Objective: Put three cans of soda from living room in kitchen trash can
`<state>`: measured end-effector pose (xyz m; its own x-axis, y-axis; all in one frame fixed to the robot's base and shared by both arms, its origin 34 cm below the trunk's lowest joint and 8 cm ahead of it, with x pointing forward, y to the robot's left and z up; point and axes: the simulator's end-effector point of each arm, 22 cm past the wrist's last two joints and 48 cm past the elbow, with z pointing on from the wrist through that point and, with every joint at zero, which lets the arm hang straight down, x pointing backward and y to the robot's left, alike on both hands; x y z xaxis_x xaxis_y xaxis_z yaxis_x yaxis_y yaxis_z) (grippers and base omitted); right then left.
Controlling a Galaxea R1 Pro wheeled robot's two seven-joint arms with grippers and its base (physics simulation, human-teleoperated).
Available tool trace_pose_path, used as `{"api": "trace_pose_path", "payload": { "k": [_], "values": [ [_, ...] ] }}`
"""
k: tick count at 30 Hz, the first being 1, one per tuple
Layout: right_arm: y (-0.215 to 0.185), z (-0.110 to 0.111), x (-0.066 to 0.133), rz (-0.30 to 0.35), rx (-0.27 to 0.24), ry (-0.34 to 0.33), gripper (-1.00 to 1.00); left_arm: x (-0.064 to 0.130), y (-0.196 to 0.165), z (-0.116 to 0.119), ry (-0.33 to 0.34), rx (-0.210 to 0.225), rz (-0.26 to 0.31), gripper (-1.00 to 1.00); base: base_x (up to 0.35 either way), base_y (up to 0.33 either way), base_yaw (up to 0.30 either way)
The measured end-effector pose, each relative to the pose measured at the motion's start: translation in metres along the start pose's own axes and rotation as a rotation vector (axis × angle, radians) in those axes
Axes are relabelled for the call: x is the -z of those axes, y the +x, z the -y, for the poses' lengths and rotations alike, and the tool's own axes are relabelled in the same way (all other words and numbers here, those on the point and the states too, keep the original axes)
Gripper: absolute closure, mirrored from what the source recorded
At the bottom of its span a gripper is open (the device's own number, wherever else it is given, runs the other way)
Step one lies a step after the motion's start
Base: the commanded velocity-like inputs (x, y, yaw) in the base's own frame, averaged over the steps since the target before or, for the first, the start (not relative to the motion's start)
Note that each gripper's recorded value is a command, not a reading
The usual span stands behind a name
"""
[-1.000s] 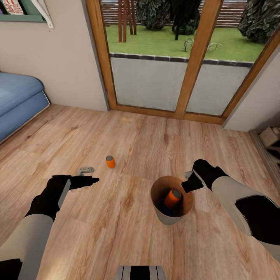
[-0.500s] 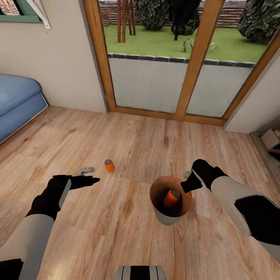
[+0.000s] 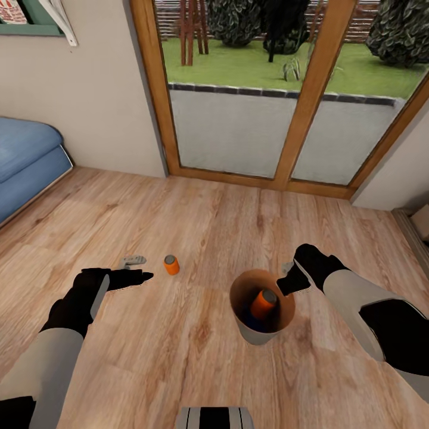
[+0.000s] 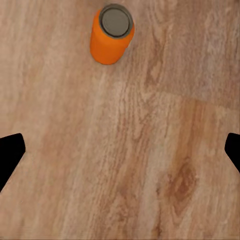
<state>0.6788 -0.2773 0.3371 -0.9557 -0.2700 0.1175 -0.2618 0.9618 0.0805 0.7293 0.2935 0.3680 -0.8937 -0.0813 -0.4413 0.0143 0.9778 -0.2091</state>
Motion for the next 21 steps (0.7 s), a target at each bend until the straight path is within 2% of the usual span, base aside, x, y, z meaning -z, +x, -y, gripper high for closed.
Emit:
{"api": "trace_pose_path", "payload": {
  "k": [8,15,21],
  "values": [
    [-0.001,-0.003,0.0,0.002,-0.002,-0.006,1.0,0.0,0.0,0.0,0.0,0.0,0.0,-1.0,0.286,0.147,0.0],
    [0.001,0.005,0.0,-0.002,0.0,0.009,1.0,0.0,0.0,0.001,0.002,0.0,-0.001,-1.0,0.297,0.118,0.0],
    [0.002,0.006,0.0,-0.001,-0.007,0.005,1.0,-0.004,0.005,0.015,0.017,-0.022,-0.022,-1.0,0.303,0.108,0.0]
  ]
}}
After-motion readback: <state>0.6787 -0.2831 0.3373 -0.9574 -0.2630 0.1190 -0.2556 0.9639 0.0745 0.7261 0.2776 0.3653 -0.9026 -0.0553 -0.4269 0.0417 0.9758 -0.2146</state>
